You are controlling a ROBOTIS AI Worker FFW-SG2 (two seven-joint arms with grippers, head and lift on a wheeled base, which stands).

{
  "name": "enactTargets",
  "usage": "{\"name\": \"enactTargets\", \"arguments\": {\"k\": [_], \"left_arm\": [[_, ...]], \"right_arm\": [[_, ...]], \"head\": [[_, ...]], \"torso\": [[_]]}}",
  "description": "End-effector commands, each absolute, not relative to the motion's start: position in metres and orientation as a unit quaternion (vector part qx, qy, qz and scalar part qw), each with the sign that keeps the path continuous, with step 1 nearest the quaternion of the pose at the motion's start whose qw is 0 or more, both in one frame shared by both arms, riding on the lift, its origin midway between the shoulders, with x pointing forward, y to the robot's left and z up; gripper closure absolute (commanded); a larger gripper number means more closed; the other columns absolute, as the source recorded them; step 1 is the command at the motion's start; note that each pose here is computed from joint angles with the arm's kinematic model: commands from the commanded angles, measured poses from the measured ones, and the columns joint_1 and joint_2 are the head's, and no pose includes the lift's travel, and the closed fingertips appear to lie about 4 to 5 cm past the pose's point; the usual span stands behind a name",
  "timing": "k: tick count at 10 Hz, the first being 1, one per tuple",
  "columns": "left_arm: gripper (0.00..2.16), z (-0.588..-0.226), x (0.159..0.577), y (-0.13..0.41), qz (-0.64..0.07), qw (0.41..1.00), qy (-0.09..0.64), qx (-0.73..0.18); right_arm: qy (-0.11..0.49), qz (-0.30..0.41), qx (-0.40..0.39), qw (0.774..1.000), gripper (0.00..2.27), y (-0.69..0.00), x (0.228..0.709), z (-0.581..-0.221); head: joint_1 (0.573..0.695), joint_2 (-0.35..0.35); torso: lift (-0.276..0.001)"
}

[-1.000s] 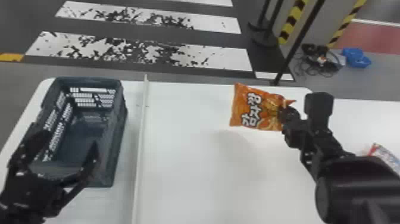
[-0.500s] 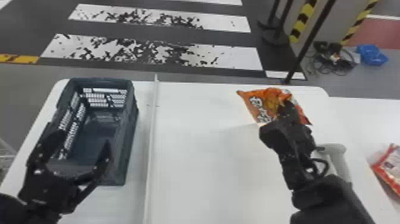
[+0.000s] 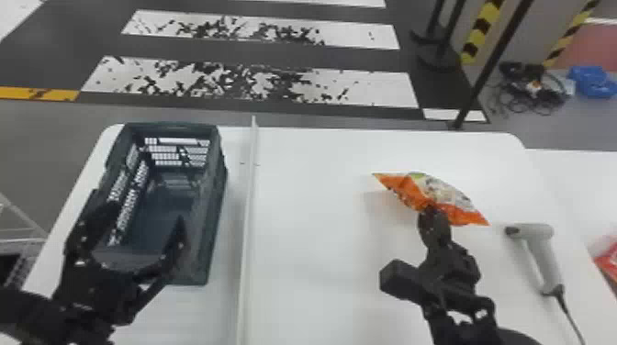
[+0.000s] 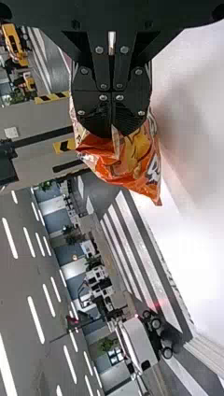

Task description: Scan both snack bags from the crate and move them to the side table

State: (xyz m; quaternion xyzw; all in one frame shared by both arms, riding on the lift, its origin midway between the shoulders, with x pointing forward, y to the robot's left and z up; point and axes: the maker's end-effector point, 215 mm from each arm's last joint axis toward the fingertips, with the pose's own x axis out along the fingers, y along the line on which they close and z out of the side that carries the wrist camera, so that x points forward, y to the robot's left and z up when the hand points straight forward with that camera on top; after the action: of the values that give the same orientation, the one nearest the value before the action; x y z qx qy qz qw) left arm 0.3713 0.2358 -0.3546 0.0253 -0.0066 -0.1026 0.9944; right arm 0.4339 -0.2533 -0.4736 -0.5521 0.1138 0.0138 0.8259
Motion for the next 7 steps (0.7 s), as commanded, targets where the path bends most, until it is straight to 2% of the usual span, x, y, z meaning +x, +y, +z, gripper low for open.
{"name": "enactTargets", "arguments": {"k": [1, 2, 5, 7], "left_arm": [[0.10, -0.356, 0.373, 0.237, -0.102, 0.994, -0.006, 0.025], [0.10, -0.356, 0.375, 0.237, -0.102, 0.994, -0.007, 0.024], [0.10, -0.361, 0.377, 0.239, -0.100, 0.995, -0.004, 0.021], [0.10, -0.360, 0.378, 0.240, -0.101, 0.995, -0.005, 0.020]], "right_arm": [[0.110, 0.038, -0.541, 0.833, 0.89, -0.236, 0.413, -0.481], [0.107, 0.046, -0.529, 0.841, 0.05, -0.226, 0.405, -0.480], [0.111, 0.055, -0.487, 0.864, 0.03, -0.215, 0.391, -0.473], [0.116, 0.068, -0.403, 0.905, 0.04, -0.207, 0.391, -0.463]], "head": [[0.695, -0.026], [0.695, -0.018], [0.695, 0.025], [0.695, 0.041]], "torso": [[-0.075], [-0.075], [-0.075], [-0.075]]}}
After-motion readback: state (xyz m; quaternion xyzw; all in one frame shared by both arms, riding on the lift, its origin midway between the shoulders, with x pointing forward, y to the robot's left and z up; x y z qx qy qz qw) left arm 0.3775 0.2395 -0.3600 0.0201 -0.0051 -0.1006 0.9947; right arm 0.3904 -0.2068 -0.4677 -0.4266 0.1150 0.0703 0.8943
